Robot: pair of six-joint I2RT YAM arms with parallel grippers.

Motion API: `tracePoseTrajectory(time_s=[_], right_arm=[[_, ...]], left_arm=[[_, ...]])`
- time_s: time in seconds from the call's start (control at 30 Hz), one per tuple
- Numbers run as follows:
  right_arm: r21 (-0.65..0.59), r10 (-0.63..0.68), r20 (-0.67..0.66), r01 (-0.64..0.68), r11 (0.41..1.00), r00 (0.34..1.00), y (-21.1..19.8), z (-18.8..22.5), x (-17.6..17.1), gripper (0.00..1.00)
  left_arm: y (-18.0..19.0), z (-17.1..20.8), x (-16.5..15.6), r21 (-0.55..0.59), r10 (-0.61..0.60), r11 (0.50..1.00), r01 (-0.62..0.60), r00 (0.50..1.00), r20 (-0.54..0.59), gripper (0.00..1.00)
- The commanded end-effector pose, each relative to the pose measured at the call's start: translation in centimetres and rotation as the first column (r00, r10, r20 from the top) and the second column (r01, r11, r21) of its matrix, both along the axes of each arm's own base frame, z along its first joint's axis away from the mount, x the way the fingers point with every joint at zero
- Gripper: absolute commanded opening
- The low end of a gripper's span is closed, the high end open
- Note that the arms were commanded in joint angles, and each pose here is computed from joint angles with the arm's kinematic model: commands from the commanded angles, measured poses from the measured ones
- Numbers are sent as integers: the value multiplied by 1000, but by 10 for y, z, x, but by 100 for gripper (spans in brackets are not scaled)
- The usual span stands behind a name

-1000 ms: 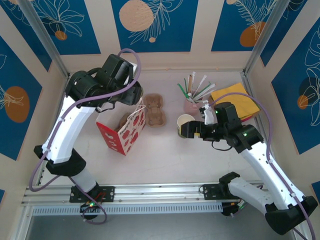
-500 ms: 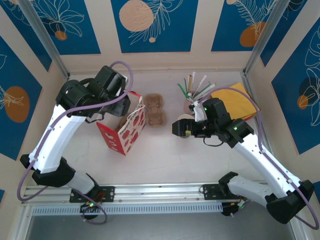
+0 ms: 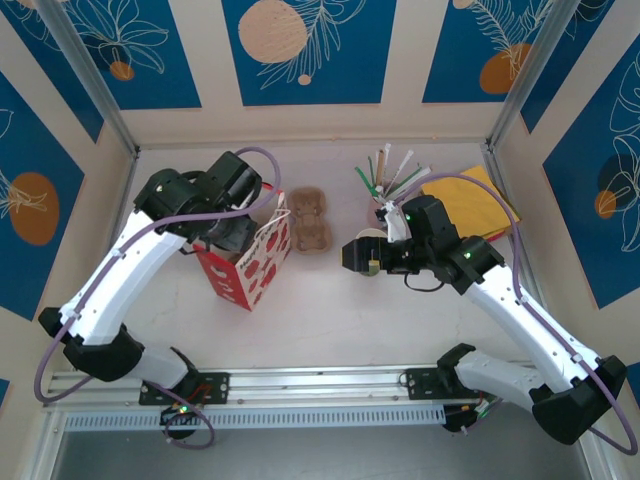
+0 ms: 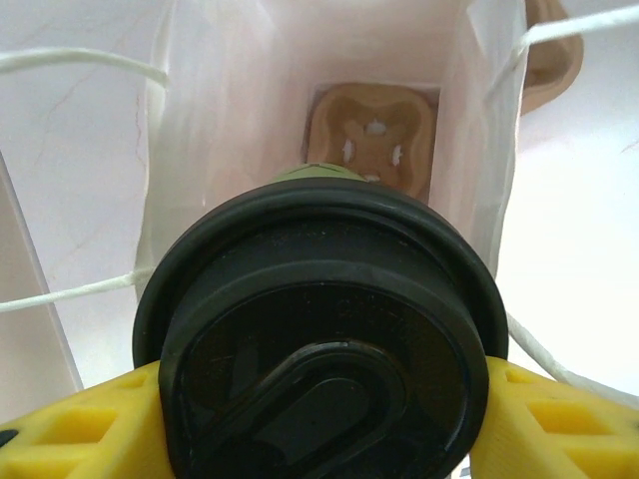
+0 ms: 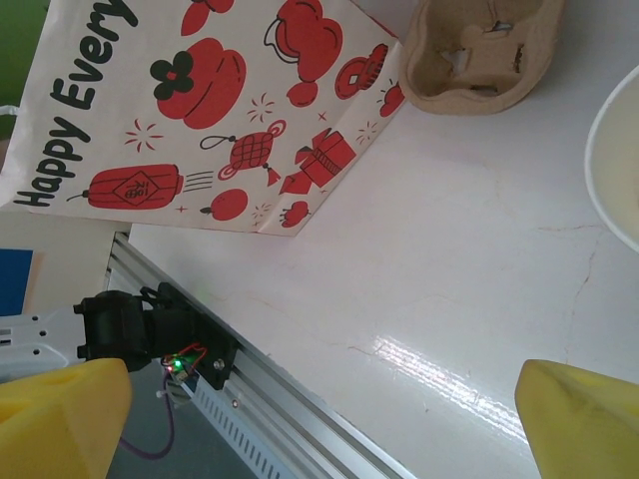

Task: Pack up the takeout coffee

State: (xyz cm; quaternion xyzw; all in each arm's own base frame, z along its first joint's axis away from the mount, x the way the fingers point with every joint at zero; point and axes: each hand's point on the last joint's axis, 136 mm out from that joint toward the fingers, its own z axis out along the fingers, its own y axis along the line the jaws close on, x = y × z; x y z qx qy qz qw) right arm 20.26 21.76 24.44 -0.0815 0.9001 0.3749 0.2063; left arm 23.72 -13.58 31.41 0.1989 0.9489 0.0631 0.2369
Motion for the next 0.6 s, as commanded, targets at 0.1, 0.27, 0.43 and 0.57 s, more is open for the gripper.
tracePoseTrajectory(time_s=[0.1,0.27,0.43,0.57], right_arm=[[8,3,17,-3,1000,1000,0,9,-3,99],[2,2,17,-2,1000,1000,-2,8,-4,99],[0,-1,18,1,1000,1000,-4,8,-4,99],[0,-4,17,4,1000,1000,-6,8,-3,99]], left_arm=[[5,-11,3,21,1,1000,-1,1000,-24,60],[5,-21,8,15,12,1000,-11,999,-49,60],[5,-31,12,-7,20,1000,-20,997,-73,61],[5,-38,16,-25,19,999,-21,995,-99,61]])
